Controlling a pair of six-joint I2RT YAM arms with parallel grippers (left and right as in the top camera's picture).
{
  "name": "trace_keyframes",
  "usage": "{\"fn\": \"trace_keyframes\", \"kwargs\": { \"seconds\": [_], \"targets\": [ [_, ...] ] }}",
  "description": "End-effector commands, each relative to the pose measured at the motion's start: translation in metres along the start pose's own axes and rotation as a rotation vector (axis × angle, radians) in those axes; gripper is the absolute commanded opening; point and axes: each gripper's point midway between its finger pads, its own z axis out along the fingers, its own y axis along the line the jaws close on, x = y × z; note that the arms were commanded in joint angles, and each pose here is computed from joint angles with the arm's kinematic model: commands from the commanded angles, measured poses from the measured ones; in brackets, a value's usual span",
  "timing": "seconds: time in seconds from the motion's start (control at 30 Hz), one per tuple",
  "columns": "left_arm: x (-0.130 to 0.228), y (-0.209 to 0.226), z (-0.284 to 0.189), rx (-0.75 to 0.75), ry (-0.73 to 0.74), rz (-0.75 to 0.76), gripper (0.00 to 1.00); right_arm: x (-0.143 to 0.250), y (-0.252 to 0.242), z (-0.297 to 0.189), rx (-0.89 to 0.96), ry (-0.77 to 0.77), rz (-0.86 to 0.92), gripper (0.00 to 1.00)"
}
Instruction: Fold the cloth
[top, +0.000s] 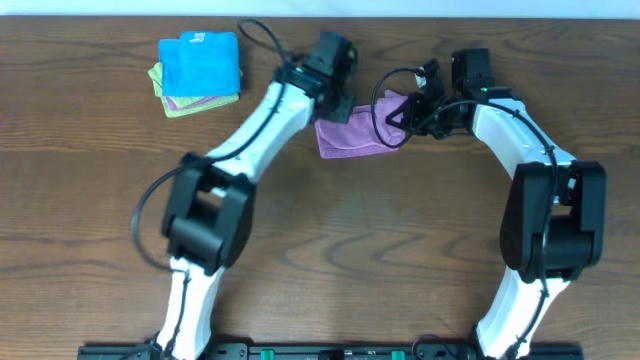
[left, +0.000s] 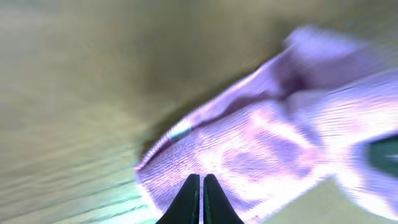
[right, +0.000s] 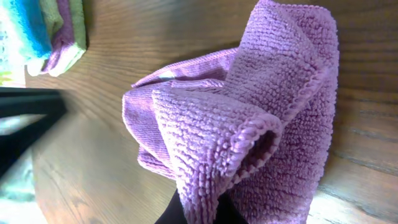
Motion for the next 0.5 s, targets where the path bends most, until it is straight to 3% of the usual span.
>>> {"fn": "trace_keyframes", "kwargs": {
  "seconds": [0.0, 0.17, 0.33, 0.47],
  "targets": [
    [-0.021, -0.014, -0.046, 0.036, -0.083, 0.037, 0.06, -0.004, 0.018, -0.004, -0.019, -0.012, -0.005, 0.01],
    [-0.036, -0.014, -0.099, 0.013, -0.162, 0.064, 0.05, 0.003, 0.031, 0.005, -0.032, 0.010, -0.031, 0.01],
    [-0.039, 0.021, -0.149, -0.046, -0.199, 0.018, 0.06, 0.007, 0.052, 0.013, -0.048, 0.026, -0.076, 0.02],
    [-0.027, 0.045, -0.188, 0.003, -0.187, -0.038, 0.06, 0.008, 0.063, 0.018, -0.046, 0.028, -0.101, 0.02]
  ]
}}
